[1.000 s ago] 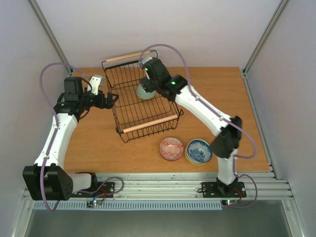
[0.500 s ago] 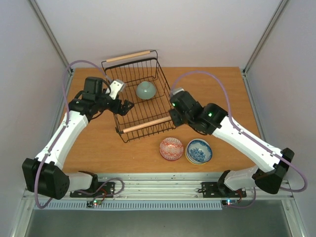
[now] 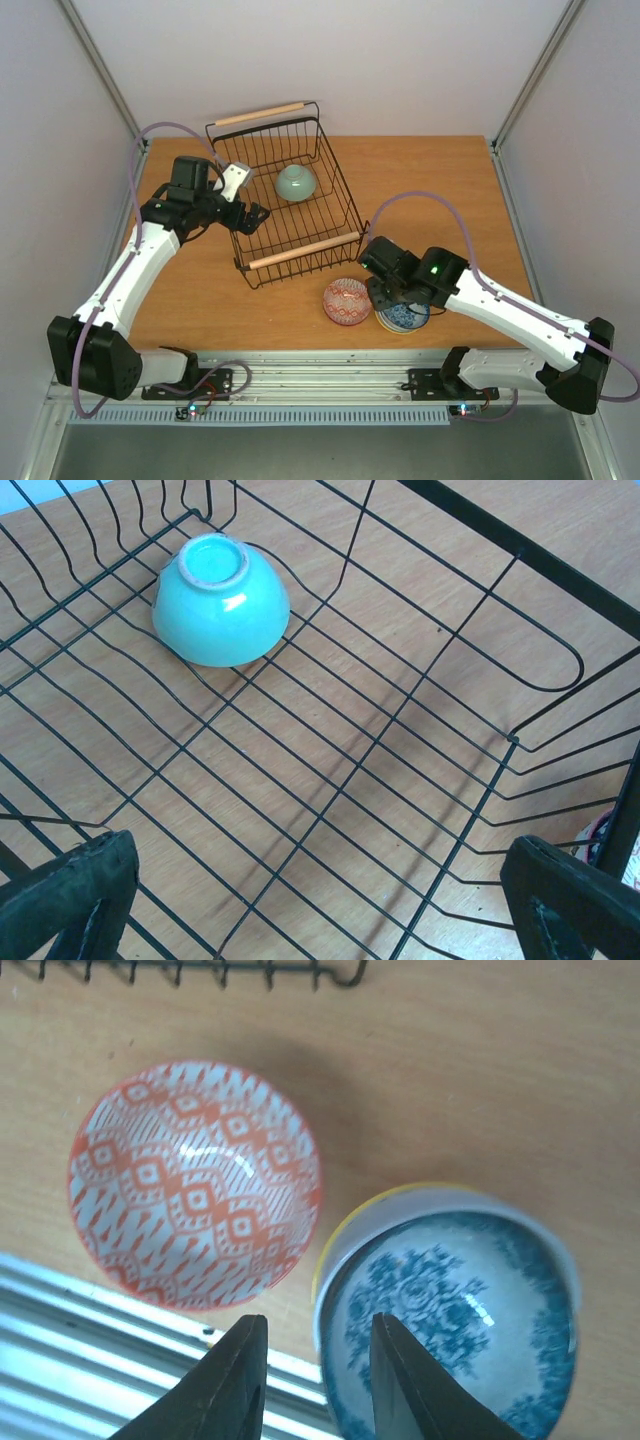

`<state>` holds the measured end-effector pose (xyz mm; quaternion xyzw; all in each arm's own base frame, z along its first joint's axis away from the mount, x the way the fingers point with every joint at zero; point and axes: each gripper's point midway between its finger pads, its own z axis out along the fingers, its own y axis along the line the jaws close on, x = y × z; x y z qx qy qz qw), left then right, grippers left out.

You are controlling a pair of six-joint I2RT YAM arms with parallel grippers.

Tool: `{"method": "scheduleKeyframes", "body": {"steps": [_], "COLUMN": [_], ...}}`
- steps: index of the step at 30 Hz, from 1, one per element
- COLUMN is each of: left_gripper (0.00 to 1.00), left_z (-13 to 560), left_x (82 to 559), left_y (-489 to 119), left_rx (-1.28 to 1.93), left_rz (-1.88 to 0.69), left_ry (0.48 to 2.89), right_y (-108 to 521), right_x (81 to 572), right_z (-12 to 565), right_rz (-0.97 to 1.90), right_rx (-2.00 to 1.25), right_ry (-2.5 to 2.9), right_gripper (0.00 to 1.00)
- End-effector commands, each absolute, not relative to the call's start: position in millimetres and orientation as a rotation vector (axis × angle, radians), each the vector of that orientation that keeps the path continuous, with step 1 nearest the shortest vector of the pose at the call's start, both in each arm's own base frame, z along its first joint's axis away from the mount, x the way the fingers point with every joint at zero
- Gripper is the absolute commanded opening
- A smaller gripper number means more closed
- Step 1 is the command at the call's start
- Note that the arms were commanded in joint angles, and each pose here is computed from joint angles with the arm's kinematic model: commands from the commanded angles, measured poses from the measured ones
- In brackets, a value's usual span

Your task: Load the bowls into the dish rack

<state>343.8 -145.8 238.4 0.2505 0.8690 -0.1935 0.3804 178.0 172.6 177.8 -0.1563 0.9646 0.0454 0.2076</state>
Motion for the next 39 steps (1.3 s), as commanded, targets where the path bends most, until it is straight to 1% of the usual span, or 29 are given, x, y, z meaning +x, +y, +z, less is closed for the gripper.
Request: {"method": "scheduleKeyframes", "body": {"steps": [1,11,22,33,37,39], "left_gripper": [0.99,0.99,0.99,0.99,0.99,0.99], "left_z": [246.2,244.9,243.2,243.8,244.6,244.8], "left_x": [349.2,348.2,348.3,347.6,347.0,347.3], "left_y": [-146.7,-147.2,-149.8,-151.0,-151.1,-151.0], "left_rx": [0.64,0.637,0.64,0.643,0.642,0.642], "left_rz": [-0.482,-0.493,-0.511,-0.522,-0.524,-0.522], "left_ry": [2.193,2.197,2.202,2.2,2.198,2.196], "right_y": [182.5,166.6,156.3,155.9,156.4,157.3], "right_x": [151.6,134.3,127.4,125.2,124.7,125.1], "right_z": [162.8,145.3,117.8,102.7,96.6,96.1], "right_rz": [0.168,0.053,-0.057,-0.077,-0.085,-0.081], "right_rx": [-0.454,-0.429,-0.417,-0.423,-0.432,-0.434], "right_ry": [2.771,2.838,2.905,2.926,2.934,2.932], "right_gripper": [0.31,0.3,0.28,0.25,0.22,0.16]}}
